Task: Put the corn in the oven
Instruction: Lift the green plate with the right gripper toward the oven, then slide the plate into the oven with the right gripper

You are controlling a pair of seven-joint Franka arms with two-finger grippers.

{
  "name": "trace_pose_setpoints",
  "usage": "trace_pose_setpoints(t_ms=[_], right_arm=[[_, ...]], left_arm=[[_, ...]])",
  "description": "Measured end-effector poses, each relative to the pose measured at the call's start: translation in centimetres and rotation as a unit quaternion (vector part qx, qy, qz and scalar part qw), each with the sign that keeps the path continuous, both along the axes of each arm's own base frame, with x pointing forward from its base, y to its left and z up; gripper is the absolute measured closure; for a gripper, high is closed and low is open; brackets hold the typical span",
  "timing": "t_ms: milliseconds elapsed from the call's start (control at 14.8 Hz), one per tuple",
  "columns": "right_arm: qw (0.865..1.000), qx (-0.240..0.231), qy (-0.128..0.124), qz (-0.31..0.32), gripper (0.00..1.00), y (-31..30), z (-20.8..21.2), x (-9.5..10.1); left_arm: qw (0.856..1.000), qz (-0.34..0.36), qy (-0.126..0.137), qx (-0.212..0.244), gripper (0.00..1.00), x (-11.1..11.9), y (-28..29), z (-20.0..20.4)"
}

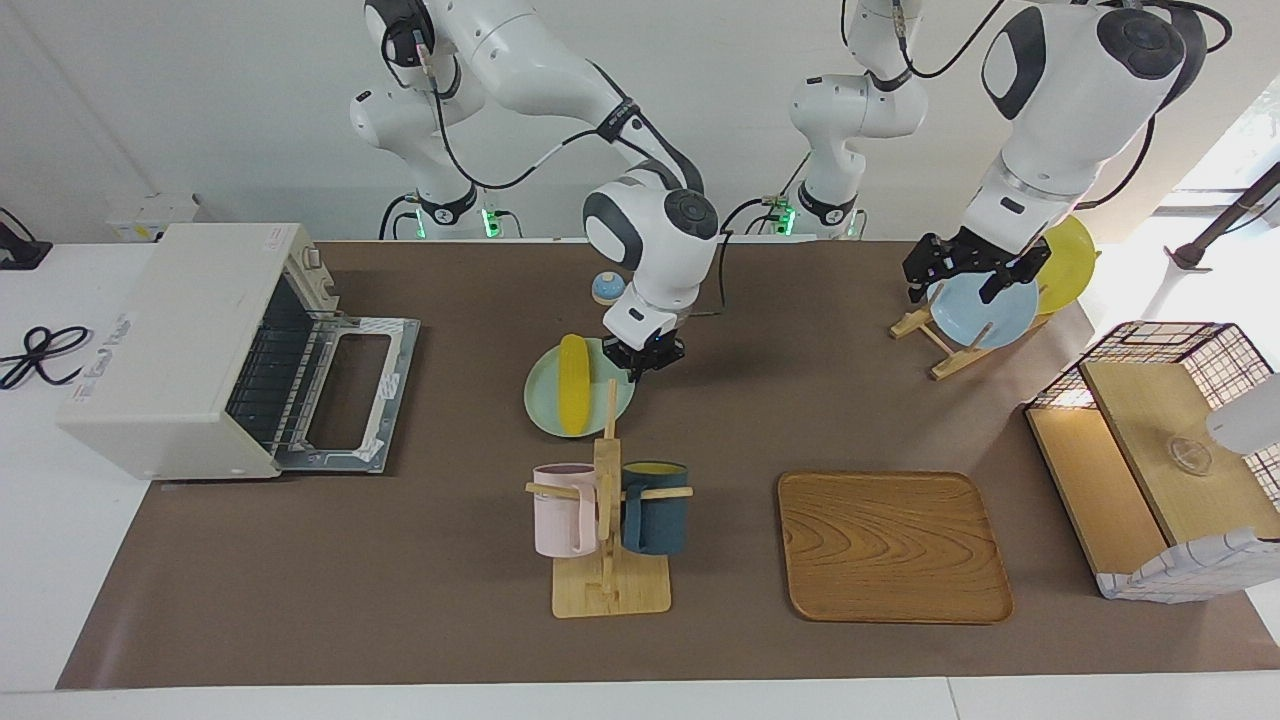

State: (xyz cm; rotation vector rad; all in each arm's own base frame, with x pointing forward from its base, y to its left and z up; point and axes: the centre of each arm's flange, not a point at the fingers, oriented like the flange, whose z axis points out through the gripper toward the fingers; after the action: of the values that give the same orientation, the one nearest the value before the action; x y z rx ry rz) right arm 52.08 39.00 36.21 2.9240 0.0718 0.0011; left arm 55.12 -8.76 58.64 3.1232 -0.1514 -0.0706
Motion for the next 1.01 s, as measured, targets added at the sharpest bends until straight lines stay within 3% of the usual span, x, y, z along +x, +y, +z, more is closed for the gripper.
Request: trace_pose_setpoints(t_ms=[337,742,1011], right_arm=[[0.999,-0.016,0.018,-0.031,0.98,-12.2,6.0,3.1],[0.996,-0.02,0.064,-0.064,0.98,-28.4,6.7,2.3],[0.994,-0.012,0.088,-0.068,0.98,-35.8,6.4,1.5]], left_arm=[[1.0,0.0,0.0,0.0,0.0,0.0,0.0,0.0],[1.0,-0.001,0.0,0.0,0.0,0.0,0.0,0.0],[1.0,-0.003,0.0,0.0,0.0,-0.1,-0.3,0.0]])
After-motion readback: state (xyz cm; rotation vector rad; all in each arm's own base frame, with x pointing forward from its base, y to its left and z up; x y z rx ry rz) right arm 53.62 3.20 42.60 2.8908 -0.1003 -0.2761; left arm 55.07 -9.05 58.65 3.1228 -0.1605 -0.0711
